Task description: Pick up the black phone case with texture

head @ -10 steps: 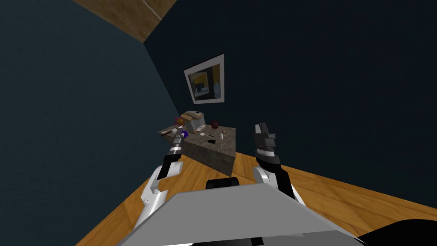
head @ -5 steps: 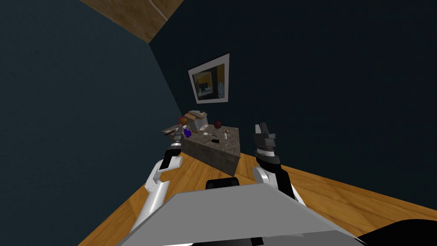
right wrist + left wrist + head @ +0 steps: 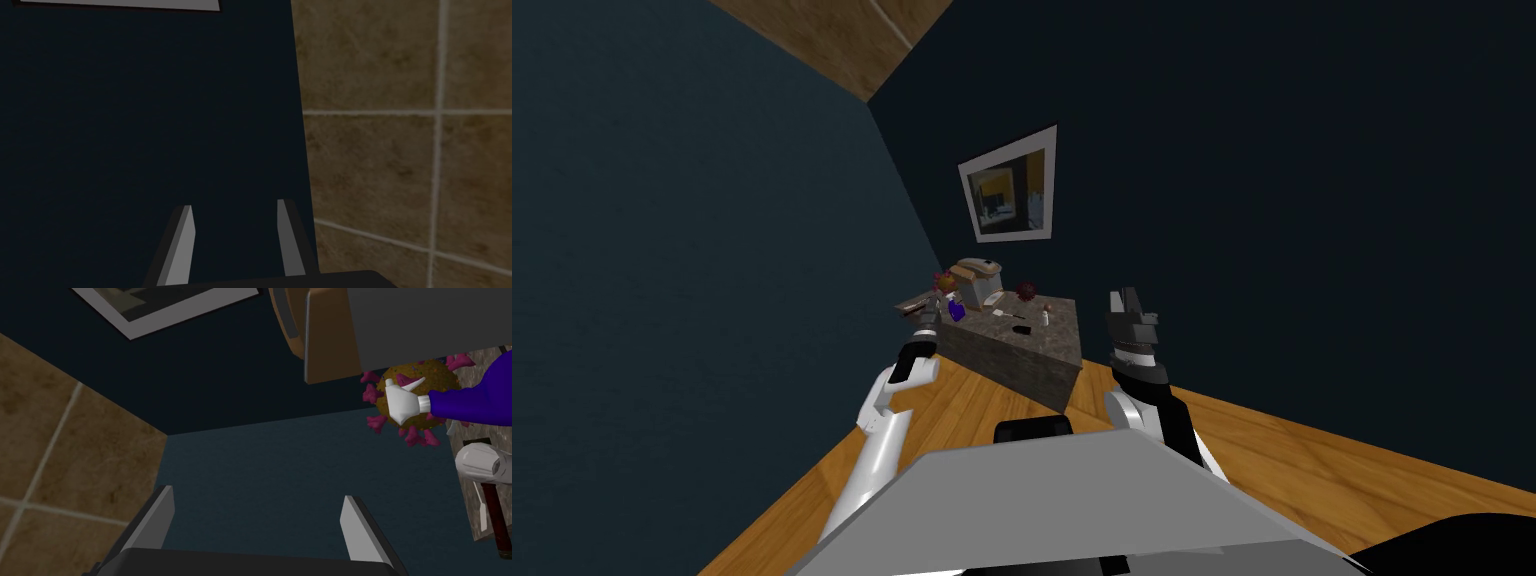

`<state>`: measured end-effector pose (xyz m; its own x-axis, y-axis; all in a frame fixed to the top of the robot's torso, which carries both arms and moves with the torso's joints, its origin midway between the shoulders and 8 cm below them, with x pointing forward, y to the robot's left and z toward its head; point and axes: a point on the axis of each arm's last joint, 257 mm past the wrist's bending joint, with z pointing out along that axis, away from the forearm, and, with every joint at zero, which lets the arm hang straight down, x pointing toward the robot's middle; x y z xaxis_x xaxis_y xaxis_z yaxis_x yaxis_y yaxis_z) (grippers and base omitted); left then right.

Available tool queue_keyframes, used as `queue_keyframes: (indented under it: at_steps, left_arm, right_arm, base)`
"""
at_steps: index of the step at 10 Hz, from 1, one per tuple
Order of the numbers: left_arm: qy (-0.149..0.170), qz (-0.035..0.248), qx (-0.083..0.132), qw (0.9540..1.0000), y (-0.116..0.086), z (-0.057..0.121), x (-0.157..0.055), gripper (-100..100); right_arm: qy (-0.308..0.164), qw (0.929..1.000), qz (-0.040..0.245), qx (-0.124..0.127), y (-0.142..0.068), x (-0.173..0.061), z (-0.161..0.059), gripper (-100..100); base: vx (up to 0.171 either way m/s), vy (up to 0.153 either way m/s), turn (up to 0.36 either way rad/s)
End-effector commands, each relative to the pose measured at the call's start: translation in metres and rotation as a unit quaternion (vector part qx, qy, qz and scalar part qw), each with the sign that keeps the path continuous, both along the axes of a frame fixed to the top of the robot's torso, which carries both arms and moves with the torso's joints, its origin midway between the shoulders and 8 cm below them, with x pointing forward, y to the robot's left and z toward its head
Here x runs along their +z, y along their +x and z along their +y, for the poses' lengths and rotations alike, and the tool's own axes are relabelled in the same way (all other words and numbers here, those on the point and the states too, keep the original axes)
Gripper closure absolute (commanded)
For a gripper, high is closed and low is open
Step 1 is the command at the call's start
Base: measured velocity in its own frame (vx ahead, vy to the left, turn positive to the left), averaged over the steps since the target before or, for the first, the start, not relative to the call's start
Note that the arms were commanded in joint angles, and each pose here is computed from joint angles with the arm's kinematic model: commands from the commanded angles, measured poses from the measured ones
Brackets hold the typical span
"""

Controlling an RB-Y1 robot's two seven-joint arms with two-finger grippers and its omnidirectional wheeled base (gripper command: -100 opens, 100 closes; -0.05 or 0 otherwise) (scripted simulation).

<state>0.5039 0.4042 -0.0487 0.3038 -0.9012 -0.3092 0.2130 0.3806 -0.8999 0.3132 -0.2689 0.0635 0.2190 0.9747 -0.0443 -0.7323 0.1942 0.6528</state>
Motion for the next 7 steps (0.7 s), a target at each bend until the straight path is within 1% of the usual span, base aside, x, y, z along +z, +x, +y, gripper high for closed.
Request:
queue_keyframes:
  at_steps: [1, 2, 3, 4, 5, 7]
  left_arm:
    - [-0.010, 0.020, 0.009, 0.9997, 0.007, 0.009, -0.009, -100]
    - [-0.022, 0.025, 0.016, 0.9993, 0.017, 0.018, -0.007, -100]
    - [-0.027, 0.039, 0.020, 0.9987, 0.018, 0.020, -0.015, -100]
    - [-0.030, 0.047, 0.023, 0.9982, 0.019, 0.022, -0.019, -100]
    - [-0.044, 0.056, 0.030, 0.9970, 0.029, 0.030, -0.020, -100]
    - [-0.051, 0.074, 0.035, 0.9954, 0.030, 0.033, -0.030, -100]
  right_arm:
    - [0.000, 1.0000, 0.000, 0.000, 0.000, 0.000, 0.000, 0]
    - [0.000, 1.0000, 0.000, 0.000, 0.000, 0.000, 0.000, 0]
    - [0.000, 1.0000, 0.000, 0.000, 0.000, 0.000, 0.000, 0]
    - [0.000, 1.0000, 0.000, 0.000, 0.000, 0.000, 0.000, 0]
    - [0.000, 1.0000, 0.000, 0.000, 0.000, 0.000, 0.000, 0]
    - [0.000, 1.0000, 0.000, 0.000, 0.000, 0.000, 0.000, 0]
  base:
    - [0.017, 0.073, -0.001]
    - [-0.011, 0.094, -0.003]
    - [-0.009, 0.086, -0.011]
    - [0.005, 0.042, -0.001]
    - [0.007, 0.067, -0.017]
    - [0.005, 0.050, -0.010]
